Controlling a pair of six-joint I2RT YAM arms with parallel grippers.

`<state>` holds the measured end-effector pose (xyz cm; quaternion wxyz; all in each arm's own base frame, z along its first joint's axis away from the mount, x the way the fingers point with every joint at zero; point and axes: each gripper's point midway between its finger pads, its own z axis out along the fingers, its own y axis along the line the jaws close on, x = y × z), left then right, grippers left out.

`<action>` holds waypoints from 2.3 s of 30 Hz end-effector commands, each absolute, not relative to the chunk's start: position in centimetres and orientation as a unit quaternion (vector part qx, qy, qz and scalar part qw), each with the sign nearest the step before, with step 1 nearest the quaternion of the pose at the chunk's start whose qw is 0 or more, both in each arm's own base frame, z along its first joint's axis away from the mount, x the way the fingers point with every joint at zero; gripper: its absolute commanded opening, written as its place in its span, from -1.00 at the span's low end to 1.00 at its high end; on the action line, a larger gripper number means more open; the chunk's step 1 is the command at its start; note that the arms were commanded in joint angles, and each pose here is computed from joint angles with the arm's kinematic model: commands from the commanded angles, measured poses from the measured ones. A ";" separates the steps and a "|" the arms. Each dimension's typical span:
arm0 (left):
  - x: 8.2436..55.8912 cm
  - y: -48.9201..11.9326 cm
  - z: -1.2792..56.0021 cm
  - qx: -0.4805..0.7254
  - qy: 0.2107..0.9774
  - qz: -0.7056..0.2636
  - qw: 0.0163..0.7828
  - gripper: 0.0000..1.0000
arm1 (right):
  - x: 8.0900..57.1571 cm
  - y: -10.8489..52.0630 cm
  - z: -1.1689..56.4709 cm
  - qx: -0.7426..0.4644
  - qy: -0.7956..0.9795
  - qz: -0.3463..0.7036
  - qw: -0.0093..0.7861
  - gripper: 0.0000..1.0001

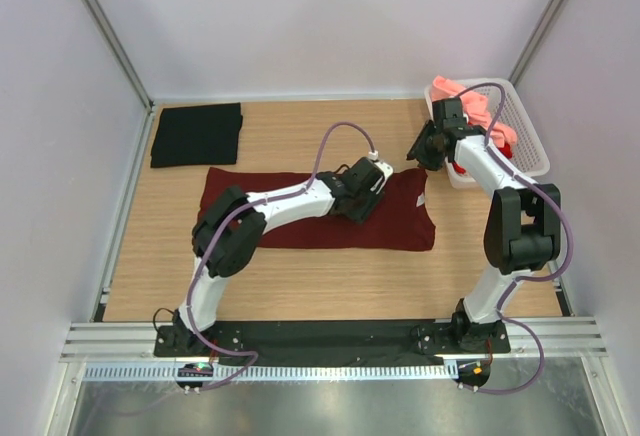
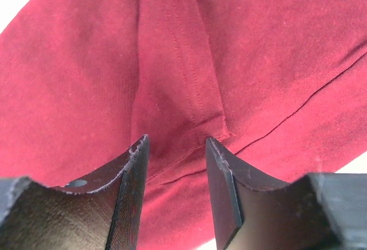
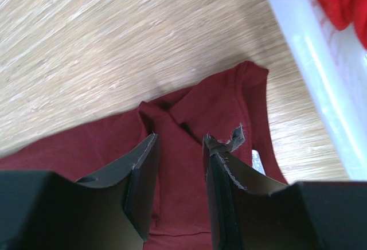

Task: Fold and stack the t-shirts
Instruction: Fold the tshirt

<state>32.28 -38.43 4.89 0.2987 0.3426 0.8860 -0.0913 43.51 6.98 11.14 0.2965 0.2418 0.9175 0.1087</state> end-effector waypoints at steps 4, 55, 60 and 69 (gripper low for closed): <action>32.9 -40.0 5.7 0.377 0.866 -0.104 0.312 -0.12 | 44.3 7.5 12.8 0.231 0.910 0.133 0.318 -0.14; 33.6 -41.3 7.3 0.412 0.839 -0.140 0.327 -0.27 | 44.4 8.5 10.4 0.202 0.925 0.149 0.285 -0.16; 33.1 -41.6 7.1 0.415 0.839 -0.148 0.319 -0.27 | 44.4 8.5 10.0 0.203 0.926 0.147 0.281 -0.16; 32.9 -41.5 5.3 0.415 0.846 -0.142 0.302 -0.28 | 44.5 8.5 9.9 0.203 0.926 0.146 0.281 -0.16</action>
